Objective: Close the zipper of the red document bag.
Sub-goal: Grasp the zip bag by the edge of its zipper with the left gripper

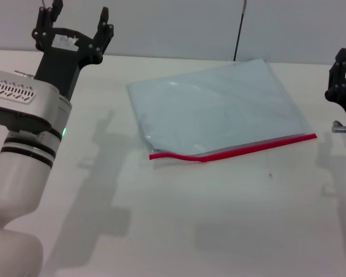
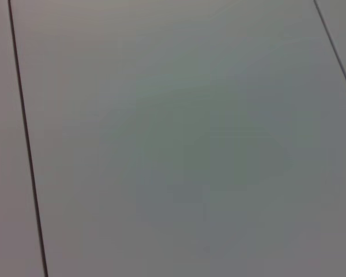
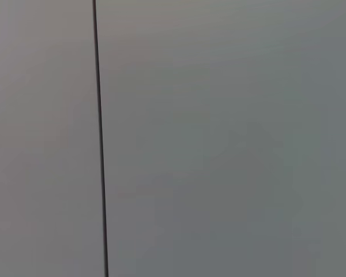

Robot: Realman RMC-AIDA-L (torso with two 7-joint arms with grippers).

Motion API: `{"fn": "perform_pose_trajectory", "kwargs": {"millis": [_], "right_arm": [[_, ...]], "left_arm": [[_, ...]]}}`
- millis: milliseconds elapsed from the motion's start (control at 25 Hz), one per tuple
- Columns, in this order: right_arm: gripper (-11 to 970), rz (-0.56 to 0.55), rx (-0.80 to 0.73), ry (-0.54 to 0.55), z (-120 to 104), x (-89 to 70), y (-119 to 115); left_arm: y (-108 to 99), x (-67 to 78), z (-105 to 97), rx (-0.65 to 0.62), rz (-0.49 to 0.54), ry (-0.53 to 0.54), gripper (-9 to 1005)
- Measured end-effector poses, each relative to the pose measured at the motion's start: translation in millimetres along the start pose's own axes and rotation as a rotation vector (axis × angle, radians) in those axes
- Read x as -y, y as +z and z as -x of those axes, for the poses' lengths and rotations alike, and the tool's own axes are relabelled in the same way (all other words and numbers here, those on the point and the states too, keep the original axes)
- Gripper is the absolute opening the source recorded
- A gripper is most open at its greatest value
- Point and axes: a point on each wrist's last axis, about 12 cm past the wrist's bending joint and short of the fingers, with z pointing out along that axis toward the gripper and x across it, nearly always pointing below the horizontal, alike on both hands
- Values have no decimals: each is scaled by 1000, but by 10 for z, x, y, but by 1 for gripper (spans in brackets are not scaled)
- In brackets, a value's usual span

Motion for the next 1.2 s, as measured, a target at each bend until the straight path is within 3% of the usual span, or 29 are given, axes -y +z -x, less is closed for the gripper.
{"fn": "perform_pose_trajectory", "kwargs": {"millis": [960, 1200], "right_arm": [[332, 28, -42, -8, -43, -28, 50], [332, 34, -64, -10, -72, -24, 52]], "left_arm": [[23, -2, -17, -20, -1, -3, 830], [156, 123, 25, -116, -87, -31, 831]]}}
